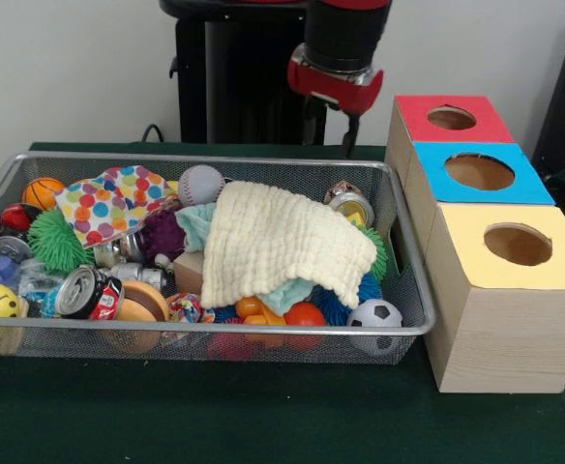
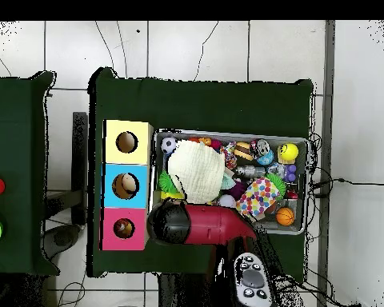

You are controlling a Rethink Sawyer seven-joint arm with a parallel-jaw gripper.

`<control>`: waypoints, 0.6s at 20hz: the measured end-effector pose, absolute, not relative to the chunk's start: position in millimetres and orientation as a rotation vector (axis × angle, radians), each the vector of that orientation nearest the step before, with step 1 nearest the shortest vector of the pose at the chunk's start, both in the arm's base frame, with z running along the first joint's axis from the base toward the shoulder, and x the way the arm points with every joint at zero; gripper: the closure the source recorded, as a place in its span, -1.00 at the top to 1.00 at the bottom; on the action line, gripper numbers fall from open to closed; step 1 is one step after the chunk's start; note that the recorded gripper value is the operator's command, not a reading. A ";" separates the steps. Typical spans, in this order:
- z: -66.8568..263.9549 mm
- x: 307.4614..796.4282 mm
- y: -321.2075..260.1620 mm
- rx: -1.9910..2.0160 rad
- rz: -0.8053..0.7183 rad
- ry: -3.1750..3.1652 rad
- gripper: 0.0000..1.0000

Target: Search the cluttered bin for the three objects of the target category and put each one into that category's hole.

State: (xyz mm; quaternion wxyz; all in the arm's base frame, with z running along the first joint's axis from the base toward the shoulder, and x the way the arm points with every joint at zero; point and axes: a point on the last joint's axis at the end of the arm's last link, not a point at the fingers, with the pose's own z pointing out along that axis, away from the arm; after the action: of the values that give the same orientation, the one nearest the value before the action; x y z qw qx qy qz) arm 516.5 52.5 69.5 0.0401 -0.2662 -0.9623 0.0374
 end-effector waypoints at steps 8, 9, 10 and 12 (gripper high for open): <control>21.6 522.8 -12.5 -0.746 0.084 -3.002 1.00; 17.8 523.4 -15.8 -0.741 0.080 -3.004 1.00; 15.5 523.8 -17.9 -0.740 0.078 -3.005 1.00; 4.7 526.2 -26.3 -0.725 0.064 -3.008 1.00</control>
State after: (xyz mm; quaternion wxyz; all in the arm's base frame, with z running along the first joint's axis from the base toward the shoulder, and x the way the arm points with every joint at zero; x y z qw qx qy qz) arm 526.2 -26.3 4.7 0.0231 -0.2343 -0.9717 0.0207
